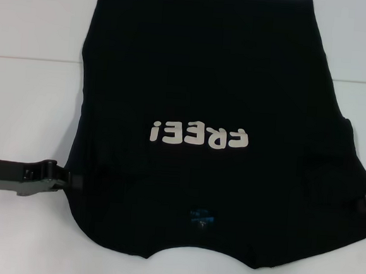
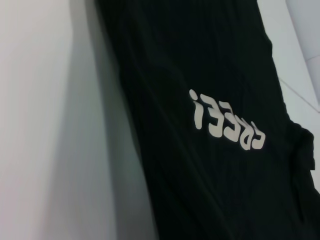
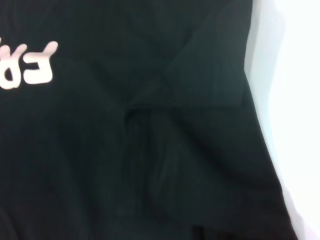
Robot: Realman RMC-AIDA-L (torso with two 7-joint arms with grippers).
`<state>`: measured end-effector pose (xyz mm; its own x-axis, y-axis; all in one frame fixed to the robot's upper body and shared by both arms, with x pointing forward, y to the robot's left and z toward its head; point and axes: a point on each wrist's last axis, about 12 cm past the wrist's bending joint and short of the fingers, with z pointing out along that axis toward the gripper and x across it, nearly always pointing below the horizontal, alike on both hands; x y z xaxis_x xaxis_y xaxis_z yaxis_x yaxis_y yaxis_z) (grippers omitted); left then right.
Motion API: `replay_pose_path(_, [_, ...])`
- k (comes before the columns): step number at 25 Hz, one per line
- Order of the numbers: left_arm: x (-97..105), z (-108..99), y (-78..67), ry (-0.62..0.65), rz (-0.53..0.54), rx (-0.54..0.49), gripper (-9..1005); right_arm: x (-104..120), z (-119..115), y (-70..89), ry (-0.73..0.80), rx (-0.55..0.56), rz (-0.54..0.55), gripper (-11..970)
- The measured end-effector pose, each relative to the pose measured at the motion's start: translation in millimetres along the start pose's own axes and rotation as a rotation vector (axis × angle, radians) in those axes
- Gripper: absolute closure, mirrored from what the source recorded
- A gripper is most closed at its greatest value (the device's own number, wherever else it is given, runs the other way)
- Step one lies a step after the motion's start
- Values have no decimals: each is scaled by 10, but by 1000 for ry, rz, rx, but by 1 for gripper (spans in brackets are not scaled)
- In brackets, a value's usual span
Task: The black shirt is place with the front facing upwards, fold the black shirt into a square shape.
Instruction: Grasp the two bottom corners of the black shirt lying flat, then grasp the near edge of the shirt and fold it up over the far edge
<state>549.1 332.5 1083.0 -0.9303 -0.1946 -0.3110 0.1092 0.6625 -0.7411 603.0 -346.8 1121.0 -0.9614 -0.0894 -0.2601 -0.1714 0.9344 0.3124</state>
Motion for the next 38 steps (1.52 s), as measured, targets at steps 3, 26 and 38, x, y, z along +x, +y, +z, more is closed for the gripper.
replay_pose_path(3, [-1, -1, -2, -2, -1, 3, 954, 8, 26, 7, 3, 5, -3, 44])
replay_pose_path(26, [1, -7, -5, -2, 0, 6, 951, 19, -51, -34, -32, 7, 0, 45])
replay_pose_path(38, [1, -7, -5, -2, 2, 6, 949, 45, -6, -66, -17, 44, -3, 45])
